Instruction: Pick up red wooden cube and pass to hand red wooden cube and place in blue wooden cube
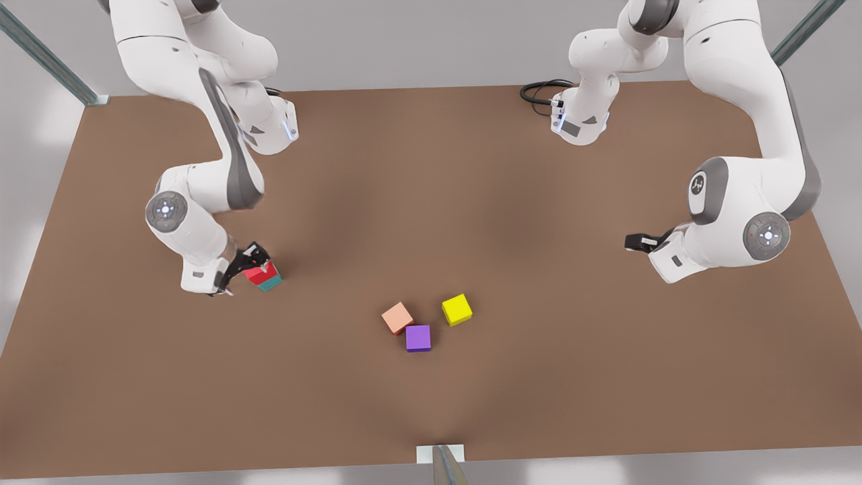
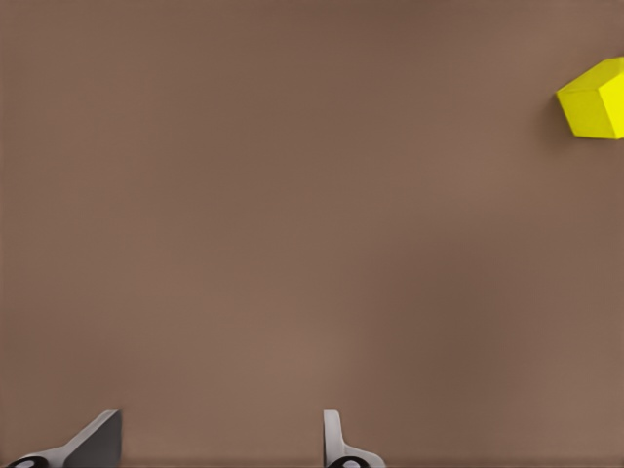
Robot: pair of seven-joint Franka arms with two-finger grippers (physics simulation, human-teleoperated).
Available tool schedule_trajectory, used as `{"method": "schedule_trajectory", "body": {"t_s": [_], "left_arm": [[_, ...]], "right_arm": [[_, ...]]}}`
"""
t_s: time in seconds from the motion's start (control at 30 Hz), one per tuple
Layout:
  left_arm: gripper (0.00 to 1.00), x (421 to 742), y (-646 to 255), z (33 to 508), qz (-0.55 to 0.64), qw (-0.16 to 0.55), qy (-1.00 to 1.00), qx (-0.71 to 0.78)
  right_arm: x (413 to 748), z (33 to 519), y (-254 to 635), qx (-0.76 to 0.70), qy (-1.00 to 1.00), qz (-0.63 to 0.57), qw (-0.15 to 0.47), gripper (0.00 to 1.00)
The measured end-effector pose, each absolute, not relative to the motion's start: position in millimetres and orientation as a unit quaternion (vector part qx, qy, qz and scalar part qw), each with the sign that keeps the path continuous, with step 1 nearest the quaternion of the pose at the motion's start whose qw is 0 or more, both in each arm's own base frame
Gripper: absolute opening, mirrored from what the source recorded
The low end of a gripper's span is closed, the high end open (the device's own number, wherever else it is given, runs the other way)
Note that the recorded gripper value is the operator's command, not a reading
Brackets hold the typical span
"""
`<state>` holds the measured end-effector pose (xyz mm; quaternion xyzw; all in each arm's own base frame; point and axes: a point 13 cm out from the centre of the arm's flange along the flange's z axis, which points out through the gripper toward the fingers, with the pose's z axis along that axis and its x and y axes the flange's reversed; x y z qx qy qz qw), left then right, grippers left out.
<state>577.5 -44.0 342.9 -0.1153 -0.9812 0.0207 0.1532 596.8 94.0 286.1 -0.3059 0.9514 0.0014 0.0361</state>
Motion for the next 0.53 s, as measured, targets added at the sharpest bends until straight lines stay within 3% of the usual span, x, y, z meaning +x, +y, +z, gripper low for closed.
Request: {"method": "schedule_trajectory", "body": {"t_s": [0.13, 0.23, 0.4, 0.53], "left_arm": [[1.00, 576.2, -43.1, 343.1, 0.020, 0.156, -0.981, -0.115], [1.00, 577.6, -42.6, 347.9, 0.020, 0.153, -0.981, -0.114], [1.00, 574.3, -38.6, 356.8, 0.019, 0.160, -0.980, -0.112], [1.00, 569.9, -37.6, 357.3, 0.019, 0.169, -0.979, -0.112]], "right_arm": [[619.4, 405.3, 71.9, -0.225, 0.973, 0.008, 0.046, 1.00], [595.6, 493.6, 42.5, -0.161, 0.986, 0.007, 0.045, 1.00], [538.7, 497.3, 7.2, -0.076, 0.996, 0.008, -0.036, 1.00], [520.1, 494.1, -11.5, -0.032, 0.997, 0.008, -0.064, 1.00]]}}
